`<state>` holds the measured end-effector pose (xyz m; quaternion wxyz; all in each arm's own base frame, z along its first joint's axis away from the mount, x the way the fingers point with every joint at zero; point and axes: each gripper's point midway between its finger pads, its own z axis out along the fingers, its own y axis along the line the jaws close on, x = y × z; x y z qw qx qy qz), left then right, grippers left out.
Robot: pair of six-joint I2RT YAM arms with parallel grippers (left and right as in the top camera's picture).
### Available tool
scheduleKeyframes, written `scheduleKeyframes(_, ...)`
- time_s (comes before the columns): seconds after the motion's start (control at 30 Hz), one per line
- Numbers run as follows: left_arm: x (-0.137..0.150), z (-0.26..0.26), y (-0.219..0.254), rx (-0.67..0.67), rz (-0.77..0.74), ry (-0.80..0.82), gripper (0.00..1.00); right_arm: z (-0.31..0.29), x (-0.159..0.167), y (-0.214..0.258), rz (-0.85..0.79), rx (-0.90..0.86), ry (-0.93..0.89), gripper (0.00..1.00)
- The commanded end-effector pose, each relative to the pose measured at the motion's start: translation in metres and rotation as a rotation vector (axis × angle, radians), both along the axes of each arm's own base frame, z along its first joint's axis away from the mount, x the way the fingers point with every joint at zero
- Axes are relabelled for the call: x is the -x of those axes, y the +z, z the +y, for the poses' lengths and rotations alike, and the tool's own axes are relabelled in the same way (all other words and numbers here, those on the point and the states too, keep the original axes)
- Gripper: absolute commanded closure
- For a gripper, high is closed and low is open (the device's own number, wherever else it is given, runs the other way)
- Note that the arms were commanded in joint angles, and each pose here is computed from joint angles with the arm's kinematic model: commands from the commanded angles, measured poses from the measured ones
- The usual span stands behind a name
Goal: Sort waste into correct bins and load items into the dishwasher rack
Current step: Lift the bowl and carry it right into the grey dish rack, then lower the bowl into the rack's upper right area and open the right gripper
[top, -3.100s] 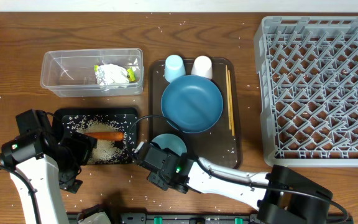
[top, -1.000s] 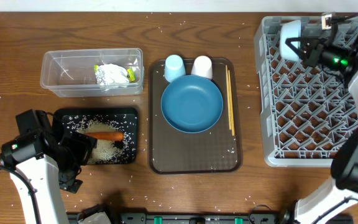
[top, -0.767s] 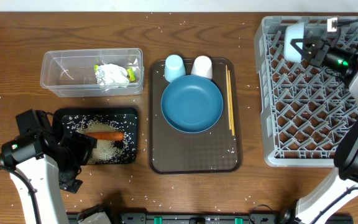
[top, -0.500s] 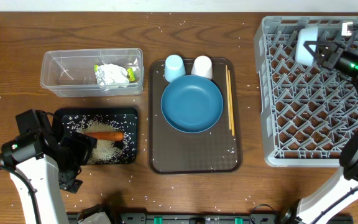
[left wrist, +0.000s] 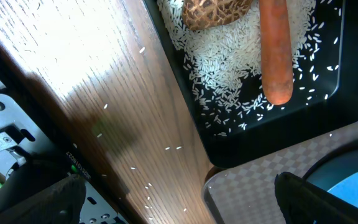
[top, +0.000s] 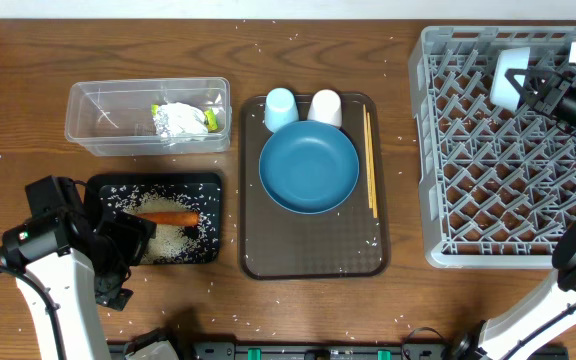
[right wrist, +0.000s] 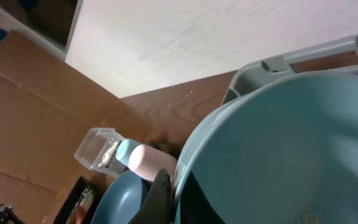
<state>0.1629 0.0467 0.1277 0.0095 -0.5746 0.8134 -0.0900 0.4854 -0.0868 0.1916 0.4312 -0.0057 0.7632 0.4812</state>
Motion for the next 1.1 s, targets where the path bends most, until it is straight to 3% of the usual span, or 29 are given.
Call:
scheduleKeyframes(0.0, 0.002, 0.002, -0.001, -0.005, 0.011, 0.018, 0.02, 0.004, 0.001, 0.003, -0.008, -0.021, 0.029, 0.99)
scheduleKeyframes(0.4, 0.002, 0.002, -0.001, -0.005, 0.011, 0.018, 0.02, 0.014, 0.003, -0.008, 0.037, -0.064, 0.061, 0.99)
scheduleKeyframes(0.87, 0.002, 0.002, -0.001, -0.005, 0.011, 0.018, 0.02, 0.017, 0.005, -0.014, 0.215, -0.213, 0.044, 0.99)
scheduleKeyframes(1.07, 0.002, 0.002, -0.001, -0.005, 0.011, 0.018, 0.02, 0.022, 0.008, 0.012, 0.12, -0.247, 0.146, 0.99)
